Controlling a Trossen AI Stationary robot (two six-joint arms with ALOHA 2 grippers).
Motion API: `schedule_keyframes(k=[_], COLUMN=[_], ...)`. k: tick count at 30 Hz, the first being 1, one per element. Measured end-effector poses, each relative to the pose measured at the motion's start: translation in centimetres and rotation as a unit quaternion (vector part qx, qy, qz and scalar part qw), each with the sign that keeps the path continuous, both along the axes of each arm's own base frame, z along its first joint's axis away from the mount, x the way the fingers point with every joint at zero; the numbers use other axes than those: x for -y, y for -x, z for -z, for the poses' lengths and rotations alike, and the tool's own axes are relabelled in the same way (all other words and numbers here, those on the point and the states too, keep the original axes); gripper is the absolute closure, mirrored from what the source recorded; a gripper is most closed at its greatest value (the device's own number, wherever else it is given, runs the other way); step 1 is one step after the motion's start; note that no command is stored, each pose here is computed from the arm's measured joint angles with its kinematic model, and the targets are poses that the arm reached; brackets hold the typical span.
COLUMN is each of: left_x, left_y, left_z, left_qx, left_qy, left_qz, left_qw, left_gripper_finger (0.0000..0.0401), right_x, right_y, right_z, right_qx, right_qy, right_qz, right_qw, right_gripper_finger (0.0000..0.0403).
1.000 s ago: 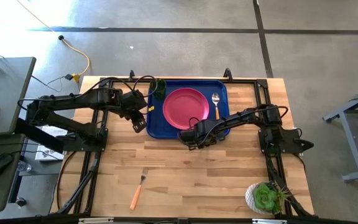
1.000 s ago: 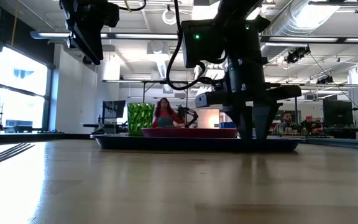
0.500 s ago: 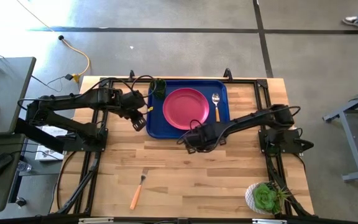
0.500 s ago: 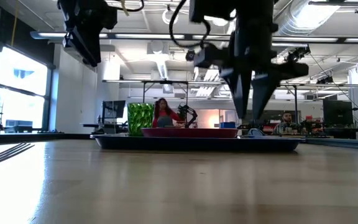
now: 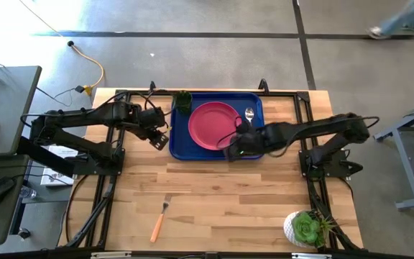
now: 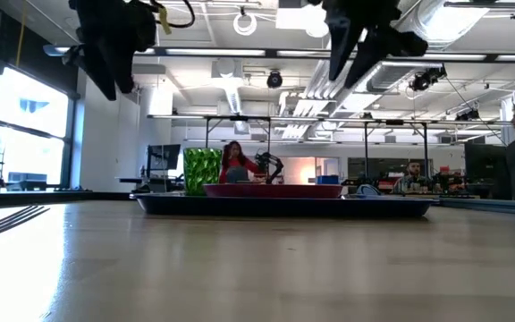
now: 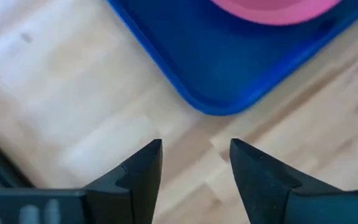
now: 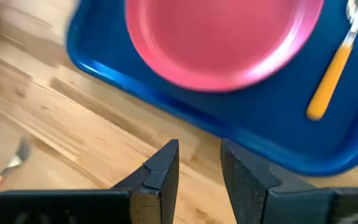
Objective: Pick and place plate/cup/fork/spoon on tray
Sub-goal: Put the orange fork on the blue tray
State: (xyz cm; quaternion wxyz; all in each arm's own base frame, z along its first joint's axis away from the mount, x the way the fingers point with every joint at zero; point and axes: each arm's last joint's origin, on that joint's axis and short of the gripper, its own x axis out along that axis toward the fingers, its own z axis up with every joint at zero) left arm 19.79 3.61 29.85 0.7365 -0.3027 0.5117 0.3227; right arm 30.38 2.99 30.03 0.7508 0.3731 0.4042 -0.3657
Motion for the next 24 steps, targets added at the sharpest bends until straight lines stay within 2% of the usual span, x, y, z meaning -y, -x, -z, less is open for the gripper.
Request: schedule_keyframes(k=[5, 10, 17, 24], left_x=[1.7, 4.3, 8.4, 12.2], left_y=[-0.3, -0.4, 0.1, -0.2], left_z=[0.0, 0.0, 0.1, 1.4], left_qx=[0.012, 0.02, 0.028, 0.009], left_qy=[0.033, 0.058, 0.099, 0.109], left_qz=[-0.015, -0.029, -0.083, -0.123], left_qw=[0.999, 0.998, 0.991, 0.986], left_gripper_finger=[0.0215, 0.0219, 0.0219, 0.0219], right_x=[1.2, 2.3, 3.3, 4.0], right_y=[2.4, 4.4, 5.6, 5.7], right_z=[-3.0, -4.9, -5.7, -5.7], right_qx=[0.035, 0.044, 0.034, 0.021], right_qy=[0.041, 0.075, 0.098, 0.109], right_qz=[-0.029, -0.055, -0.075, -0.104], right_qw=[0.998, 0.995, 0.992, 0.988], right_gripper_finger=[0.0293, 0.0293, 0.0293, 0.0293])
